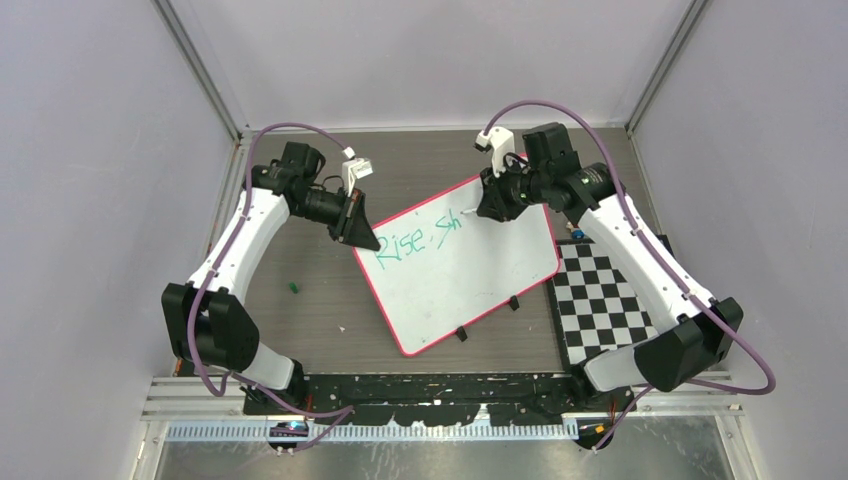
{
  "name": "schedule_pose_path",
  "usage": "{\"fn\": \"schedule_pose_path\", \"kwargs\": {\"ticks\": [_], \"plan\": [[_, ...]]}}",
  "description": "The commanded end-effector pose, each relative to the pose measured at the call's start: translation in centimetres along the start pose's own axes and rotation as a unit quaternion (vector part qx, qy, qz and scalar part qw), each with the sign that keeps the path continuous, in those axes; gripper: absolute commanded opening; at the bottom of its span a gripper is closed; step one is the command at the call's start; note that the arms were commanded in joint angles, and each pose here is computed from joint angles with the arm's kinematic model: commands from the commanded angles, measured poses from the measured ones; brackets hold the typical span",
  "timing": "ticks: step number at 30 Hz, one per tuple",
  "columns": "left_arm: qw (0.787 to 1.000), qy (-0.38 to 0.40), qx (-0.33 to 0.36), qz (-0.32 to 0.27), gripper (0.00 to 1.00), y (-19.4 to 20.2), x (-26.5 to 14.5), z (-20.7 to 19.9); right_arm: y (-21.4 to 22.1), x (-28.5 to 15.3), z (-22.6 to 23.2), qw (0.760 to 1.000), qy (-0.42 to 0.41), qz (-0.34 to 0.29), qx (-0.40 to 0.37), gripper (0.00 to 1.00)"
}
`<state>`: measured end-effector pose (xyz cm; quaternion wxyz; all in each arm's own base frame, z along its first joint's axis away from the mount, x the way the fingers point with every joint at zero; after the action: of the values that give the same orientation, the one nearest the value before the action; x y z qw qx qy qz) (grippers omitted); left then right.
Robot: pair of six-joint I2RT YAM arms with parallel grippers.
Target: Write a sentence on the whiteboard
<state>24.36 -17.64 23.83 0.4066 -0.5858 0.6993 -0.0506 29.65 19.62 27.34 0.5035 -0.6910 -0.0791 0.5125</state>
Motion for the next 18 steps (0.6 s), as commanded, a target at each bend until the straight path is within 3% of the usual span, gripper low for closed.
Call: {"fn": "schedule_pose_path", "kwargs": {"ticks": [1, 9, 18], "plan": [[1.0, -0.003, 0.03, 0.005, 0.0, 0.3, 0.2, 0.0, 0.3, 0.0, -0.6, 1.0, 0.018, -0.008, -0.011, 0.0], [1.0, -0.002, 0.03, 0.005, 0.0, 0.2, 0.3, 0.0, 2.4, 0.0, 0.3, 1.0, 0.007, 0.006, 0.0, 0.0], [1.0, -0.001, 0.031, 0.005, 0.0, 0.2, 0.3, -0.2, -1.3, -1.9, 0.7, 0.999, -0.002, -0.037, -0.01, 0.0]]}}
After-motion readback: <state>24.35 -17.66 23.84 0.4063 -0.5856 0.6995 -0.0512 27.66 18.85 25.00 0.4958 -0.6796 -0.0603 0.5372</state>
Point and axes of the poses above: each gripper's point midway between its finger pads, its own x axis out along the fingers, its own z axis along the line the jaws close on, y = z × x, the point moved 2 cm from there along -x, back along the fingers, and after that the axes turned 6 degrees about -x, right-handed, at the moved point
